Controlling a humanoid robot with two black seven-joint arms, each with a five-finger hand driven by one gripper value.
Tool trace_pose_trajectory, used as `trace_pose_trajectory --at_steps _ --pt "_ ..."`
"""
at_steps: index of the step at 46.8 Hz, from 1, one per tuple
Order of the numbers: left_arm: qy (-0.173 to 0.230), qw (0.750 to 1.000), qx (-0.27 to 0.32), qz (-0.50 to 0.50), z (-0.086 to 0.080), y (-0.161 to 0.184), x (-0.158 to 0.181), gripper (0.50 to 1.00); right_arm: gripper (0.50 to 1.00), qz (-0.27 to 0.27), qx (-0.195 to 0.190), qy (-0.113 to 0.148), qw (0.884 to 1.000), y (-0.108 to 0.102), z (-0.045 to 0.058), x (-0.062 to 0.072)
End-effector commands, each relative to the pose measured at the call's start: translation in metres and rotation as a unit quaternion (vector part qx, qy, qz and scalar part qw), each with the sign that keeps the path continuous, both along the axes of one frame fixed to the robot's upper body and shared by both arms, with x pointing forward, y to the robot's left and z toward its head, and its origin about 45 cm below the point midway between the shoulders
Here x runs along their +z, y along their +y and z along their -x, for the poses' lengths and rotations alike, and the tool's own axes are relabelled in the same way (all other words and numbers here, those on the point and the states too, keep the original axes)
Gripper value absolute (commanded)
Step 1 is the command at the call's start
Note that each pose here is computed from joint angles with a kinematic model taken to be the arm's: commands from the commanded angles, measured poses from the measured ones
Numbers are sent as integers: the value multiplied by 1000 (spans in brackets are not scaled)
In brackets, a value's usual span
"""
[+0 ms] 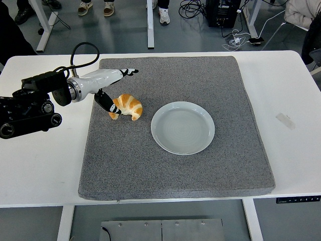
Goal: Place the bread on the plate
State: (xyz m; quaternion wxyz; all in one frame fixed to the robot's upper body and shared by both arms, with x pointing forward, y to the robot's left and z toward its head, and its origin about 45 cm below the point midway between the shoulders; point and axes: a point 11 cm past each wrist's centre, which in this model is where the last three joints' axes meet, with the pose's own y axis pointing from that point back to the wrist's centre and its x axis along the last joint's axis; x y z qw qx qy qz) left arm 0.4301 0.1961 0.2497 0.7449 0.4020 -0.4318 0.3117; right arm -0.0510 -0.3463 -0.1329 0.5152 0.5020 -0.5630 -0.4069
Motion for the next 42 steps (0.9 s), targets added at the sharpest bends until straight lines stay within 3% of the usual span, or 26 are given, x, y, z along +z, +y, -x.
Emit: trace_pose_trajectory --at_steps 1,24,33,42 --pt "-15 1000 3 1 5 3 -10 984 1000 0 -1 0 1000 0 0 0" --pt "-29 999 14 3 3 11 -16 983 1000 0 0 0 1000 0 0 0" --pt "-35 999 14 0 -6 2 -26 975 1000 0 0 0 1000 0 0 0" --pt "-29 1000 4 5 -3 -7 -33 971 1000 0 0 0 1000 0 0 0"
